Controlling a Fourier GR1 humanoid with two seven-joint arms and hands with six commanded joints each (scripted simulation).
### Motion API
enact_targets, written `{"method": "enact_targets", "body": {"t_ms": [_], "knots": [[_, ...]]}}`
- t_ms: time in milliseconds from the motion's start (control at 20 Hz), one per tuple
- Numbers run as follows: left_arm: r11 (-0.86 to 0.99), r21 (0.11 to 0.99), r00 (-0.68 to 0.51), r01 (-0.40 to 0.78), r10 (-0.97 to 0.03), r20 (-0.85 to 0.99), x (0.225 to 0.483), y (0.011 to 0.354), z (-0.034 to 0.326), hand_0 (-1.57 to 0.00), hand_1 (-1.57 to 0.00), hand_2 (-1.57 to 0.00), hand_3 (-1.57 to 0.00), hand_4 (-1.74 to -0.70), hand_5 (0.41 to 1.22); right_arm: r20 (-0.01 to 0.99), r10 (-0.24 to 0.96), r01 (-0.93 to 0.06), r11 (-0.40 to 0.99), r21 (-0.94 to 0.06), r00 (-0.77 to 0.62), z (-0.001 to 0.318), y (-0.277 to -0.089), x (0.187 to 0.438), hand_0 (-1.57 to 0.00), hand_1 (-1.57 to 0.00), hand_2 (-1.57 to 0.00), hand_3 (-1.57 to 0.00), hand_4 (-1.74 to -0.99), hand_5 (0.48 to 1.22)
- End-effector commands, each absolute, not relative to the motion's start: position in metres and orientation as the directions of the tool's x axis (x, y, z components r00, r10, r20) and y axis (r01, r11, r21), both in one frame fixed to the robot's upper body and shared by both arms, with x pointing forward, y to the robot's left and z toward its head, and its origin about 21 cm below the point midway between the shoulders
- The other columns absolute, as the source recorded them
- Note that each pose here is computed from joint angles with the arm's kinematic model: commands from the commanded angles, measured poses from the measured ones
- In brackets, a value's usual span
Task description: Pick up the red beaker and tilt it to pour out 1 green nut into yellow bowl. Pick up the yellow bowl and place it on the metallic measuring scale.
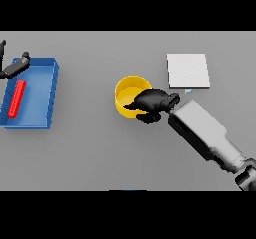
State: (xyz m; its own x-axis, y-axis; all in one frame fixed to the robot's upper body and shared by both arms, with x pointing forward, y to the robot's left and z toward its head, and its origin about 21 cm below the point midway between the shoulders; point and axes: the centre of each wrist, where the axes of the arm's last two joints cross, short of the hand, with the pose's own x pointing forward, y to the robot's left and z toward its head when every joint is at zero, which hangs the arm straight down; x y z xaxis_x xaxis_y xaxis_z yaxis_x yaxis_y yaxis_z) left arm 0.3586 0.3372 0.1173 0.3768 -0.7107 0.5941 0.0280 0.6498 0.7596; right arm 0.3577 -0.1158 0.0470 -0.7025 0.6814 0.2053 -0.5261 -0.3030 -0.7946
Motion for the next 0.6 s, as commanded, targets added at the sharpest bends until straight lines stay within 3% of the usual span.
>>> {"method": "enact_targets", "body": {"t_ms": [0, 150, 350, 500, 550], "knots": [[0.654, 0.756, 0.381, 0.029, -0.706, 0.597, 0.36, 0.338, 0.116, 0.0, 0.0, 0.0, 0.0, -0.8, 0.727, 0.209, 0.688, -0.538, -0.305, -0.786, -0.695, 0.048, -0.116, 0.359, -1.22, -1.2, -1.18, -0.93, -1.628, 1.137], [0.654, 0.756, 0.369, 0.026, -0.709, 0.6, 0.353, 0.341, 0.119, 0.0, 0.0, 0.0, 0.0, -0.8, 0.725, 0.225, 0.678, -0.544, -0.302, -0.783, -0.7, 0.05, -0.121, 0.359, -1.39, -1.38, -1.31, -1.14, -1.682, 1.178], [0.66, 0.75, 0.388, 0.036, -0.701, 0.598, 0.354, 0.337, 0.115, 0.0, 0.0, 0.0, 0.0, -0.81, 0.725, 0.212, 0.691, -0.533, -0.289, -0.795, -0.691, 0.054, -0.123, 0.358, -1.5, -1.49, -1.45, -1.18, -1.717, 1.203], [0.653, 0.757, 0.379, 0.029, -0.708, 0.596, 0.357, 0.337, 0.12, 0.0, 0.0, 0.0, 0.0, -0.8, 0.724, 0.215, 0.682, -0.52, -0.279, -0.807, -0.7, 0.075, -0.128, 0.359, -1.53, -1.53, -1.49, -1.19, -1.729, 1.212], [0.652, 0.757, 0.376, 0.033, -0.71, 0.595, 0.357, 0.334, 0.121, 0.0, 0.0, 0.0, 0.0, -0.8, 0.723, 0.208, 0.685, -0.514, -0.278, -0.811, -0.698, 0.084, -0.127, 0.358, -1.54, -1.54, -1.47, -1.27, -1.731, 1.214]]}}
